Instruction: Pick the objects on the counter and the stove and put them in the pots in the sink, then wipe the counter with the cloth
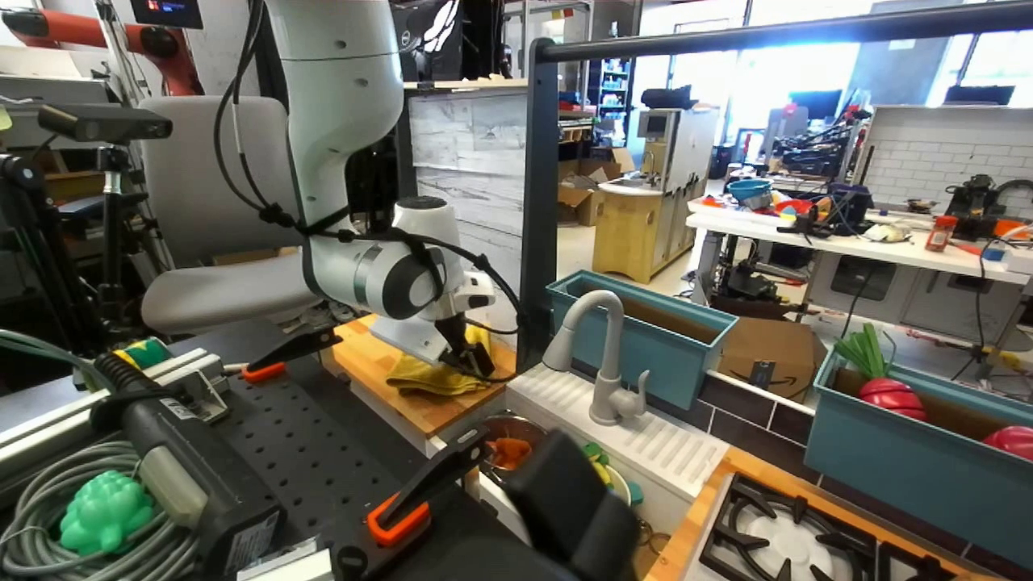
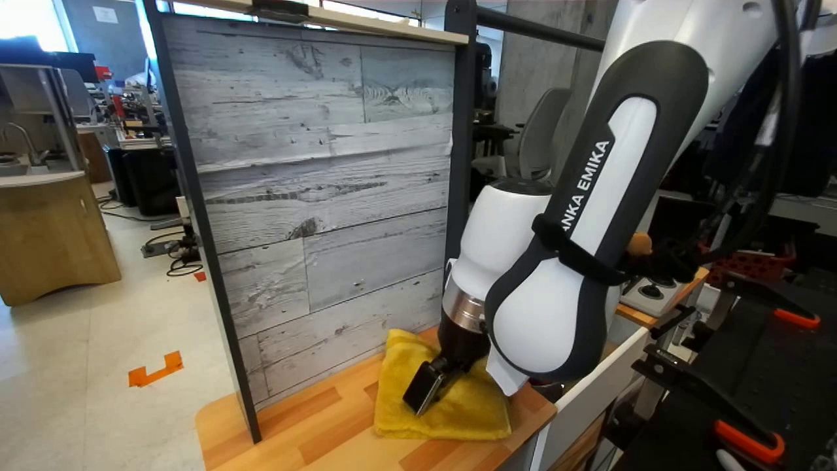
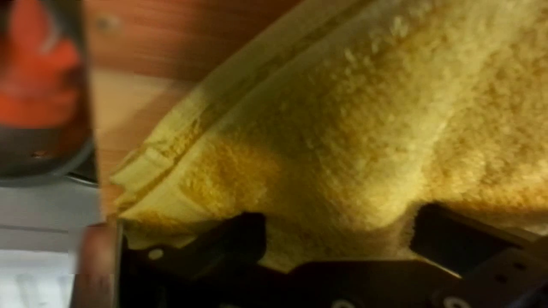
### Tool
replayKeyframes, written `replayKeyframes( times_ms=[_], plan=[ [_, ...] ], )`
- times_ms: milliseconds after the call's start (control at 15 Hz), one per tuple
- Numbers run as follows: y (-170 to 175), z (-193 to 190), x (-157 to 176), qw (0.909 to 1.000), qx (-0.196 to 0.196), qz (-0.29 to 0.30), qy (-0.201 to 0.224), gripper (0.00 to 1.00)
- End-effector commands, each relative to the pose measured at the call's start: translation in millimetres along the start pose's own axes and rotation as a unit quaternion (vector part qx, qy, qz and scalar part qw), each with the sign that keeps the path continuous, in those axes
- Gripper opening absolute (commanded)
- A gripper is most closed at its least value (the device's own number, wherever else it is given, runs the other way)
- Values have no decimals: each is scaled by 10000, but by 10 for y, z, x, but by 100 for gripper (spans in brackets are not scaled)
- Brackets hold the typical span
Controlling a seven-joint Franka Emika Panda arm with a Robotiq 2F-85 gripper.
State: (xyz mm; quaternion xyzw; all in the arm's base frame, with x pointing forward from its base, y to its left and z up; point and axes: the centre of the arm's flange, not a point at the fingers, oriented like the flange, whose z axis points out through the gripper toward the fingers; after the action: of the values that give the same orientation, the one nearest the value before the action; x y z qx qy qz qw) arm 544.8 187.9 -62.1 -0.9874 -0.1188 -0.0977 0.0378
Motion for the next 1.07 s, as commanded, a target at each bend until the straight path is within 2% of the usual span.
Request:
replayKeyframes(
  times_ms=[0, 200, 267, 400, 667, 867, 1000],
  plan=[
    [-854, 301, -180, 9957, 414, -783, -277, 100],
    [-1412, 383, -6, 9928, 427, -1072, -312, 100],
    [-1509, 392, 56, 9924, 425, -1117, -297, 100],
    [-1486, 355, 130, 9928, 377, -1055, -413, 100],
    [-711, 149, -139, 9958, 431, -507, -632, 100],
    [-114, 19, -298, 9980, 309, 90, -537, 100],
    [267, -43, -387, 9980, 301, 286, -484, 100]
  ],
)
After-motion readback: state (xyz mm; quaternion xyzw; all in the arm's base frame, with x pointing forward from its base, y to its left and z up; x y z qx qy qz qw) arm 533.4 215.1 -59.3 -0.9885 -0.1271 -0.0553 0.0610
